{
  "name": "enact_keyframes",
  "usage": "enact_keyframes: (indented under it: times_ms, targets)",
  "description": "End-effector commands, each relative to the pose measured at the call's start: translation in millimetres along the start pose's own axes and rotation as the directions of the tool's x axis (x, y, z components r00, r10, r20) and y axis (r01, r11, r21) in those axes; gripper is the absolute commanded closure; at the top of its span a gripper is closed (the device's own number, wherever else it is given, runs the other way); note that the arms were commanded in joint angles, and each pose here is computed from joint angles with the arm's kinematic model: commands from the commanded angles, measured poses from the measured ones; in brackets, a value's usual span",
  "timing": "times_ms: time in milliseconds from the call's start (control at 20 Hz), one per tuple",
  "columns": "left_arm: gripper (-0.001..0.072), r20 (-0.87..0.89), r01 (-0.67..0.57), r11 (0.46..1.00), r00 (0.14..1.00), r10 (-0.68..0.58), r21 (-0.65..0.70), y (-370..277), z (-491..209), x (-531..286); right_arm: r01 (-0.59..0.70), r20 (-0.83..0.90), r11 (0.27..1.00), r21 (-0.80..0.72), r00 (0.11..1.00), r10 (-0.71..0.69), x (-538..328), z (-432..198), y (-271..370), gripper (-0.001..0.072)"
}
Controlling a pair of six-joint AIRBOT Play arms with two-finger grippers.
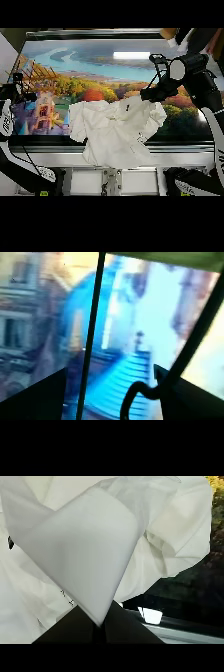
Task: Fold the clothes and pants, and hang the long-sleeved shirts on hangers.
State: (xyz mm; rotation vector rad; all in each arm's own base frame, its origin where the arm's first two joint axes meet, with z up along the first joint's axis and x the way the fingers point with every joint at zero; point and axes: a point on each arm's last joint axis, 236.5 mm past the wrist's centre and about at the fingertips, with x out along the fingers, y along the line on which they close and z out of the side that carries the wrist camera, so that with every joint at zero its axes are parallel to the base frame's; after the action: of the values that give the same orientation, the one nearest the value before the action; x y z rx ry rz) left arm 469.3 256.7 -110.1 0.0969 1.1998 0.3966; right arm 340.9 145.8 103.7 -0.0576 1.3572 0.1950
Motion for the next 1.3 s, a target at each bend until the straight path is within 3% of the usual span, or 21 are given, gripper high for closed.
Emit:
enact_keyframes:
  times_ms: [0, 500, 550, 700, 750, 800, 1250]
  targets:
    - [0.0133, -0.006, 0.002, 1.000, 1.000, -0.002, 0.001, -0.9, -2.0, 3.0, 0.000, -0.001, 1.000, -0.002, 1.000, 0.000, 0.4, -0.1, 0.2, 0.0696]
    - [0.0174, -0.003, 0.001, 0.999, 1.000, -0.001, -0.053, -0.3, -1.3, 3.0, 0.000, -0.001, 1.000, -0.002, 1.000, 0.000, 0.4, -0.1, 0.2, 0.0696]
    - [0.0373, -0.007, 0.001, 0.999, 1.000, -0.001, -0.052, -0.4, -2.3, 3.1, 0.000, -0.001, 1.000, -0.002, 1.000, 0.000, 0.4, -0.1, 0.2, 0.0696]
    - [0.0408, -0.007, 0.001, 0.999, 1.000, -0.001, -0.053, -0.4, -2.1, 3.0, 0.000, -0.001, 1.000, -0.002, 1.000, 0.000, 0.4, -0.1, 0.2, 0.0696]
    - [0.0480, -0.008, 0.001, 0.999, 1.000, -0.001, -0.053, -0.4, -2.4, 3.0, 0.000, -0.001, 1.000, -0.002, 1.000, 0.000, 0.4, -0.1, 0.2, 0.0696]
    - [0.0671, -0.012, 0.001, 0.999, 1.000, -0.002, -0.051, -0.4, -3.5, 3.0, 0.000, -0.001, 1.000, -0.002, 1.000, 0.000, 0.4, -0.1, 0.2, 0.0696]
    - [0.0696, 0.031, -0.007, 0.998, 0.999, 0.009, -0.059, 6.5, 9.8, -16.8, 0.000, -0.001, 1.000, -0.002, 1.000, 0.000, 0.4, -0.1, 0.2, 0.0696]
